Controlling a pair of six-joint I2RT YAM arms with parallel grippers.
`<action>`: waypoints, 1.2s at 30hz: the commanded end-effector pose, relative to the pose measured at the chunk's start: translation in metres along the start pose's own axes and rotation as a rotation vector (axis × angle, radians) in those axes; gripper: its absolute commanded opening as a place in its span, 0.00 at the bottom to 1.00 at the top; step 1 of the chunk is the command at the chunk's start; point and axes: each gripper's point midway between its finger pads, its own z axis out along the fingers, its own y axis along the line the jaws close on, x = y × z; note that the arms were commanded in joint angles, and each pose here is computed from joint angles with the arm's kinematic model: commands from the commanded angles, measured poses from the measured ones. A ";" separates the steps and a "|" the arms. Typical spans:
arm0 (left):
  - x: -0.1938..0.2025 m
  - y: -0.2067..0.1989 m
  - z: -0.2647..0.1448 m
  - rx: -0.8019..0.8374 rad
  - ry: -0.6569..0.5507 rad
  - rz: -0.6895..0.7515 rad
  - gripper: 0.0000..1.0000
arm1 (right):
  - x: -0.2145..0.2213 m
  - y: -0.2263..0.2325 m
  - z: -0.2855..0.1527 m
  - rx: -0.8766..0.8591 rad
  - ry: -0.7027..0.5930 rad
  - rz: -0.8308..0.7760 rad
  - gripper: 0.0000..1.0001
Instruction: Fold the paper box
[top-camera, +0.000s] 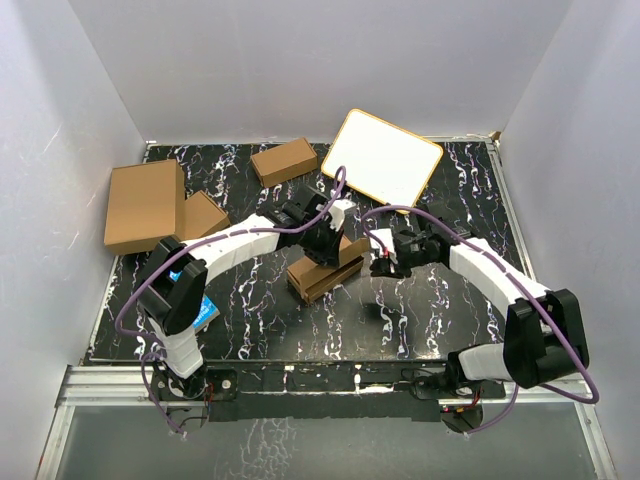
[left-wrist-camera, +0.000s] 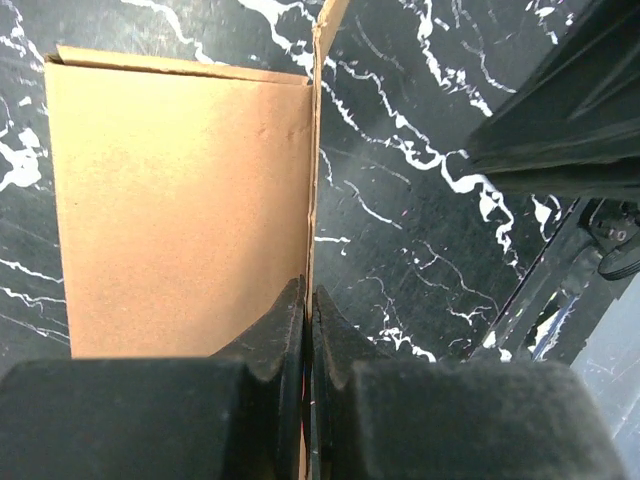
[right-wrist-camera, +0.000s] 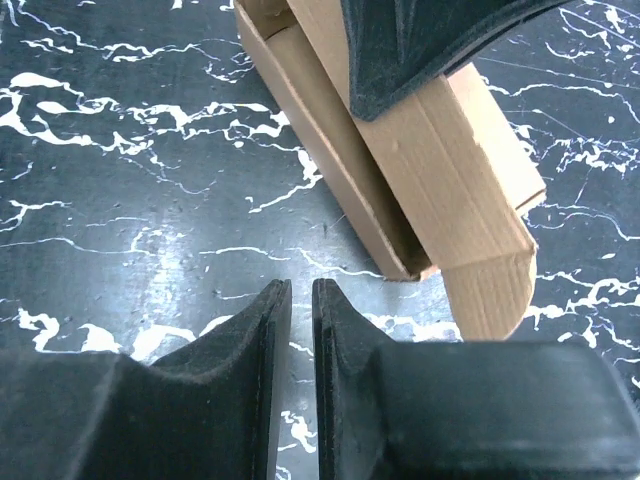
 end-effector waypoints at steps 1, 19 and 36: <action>0.004 0.002 -0.003 -0.025 -0.002 -0.009 0.00 | -0.024 0.007 -0.013 -0.027 -0.092 -0.055 0.21; 0.027 0.000 0.003 0.016 0.059 -0.022 0.15 | -0.030 -0.036 -0.036 0.124 -0.176 0.147 0.32; -0.020 -0.024 -0.041 0.023 -0.135 -0.052 0.63 | -0.038 -0.036 -0.039 0.099 -0.246 0.198 0.37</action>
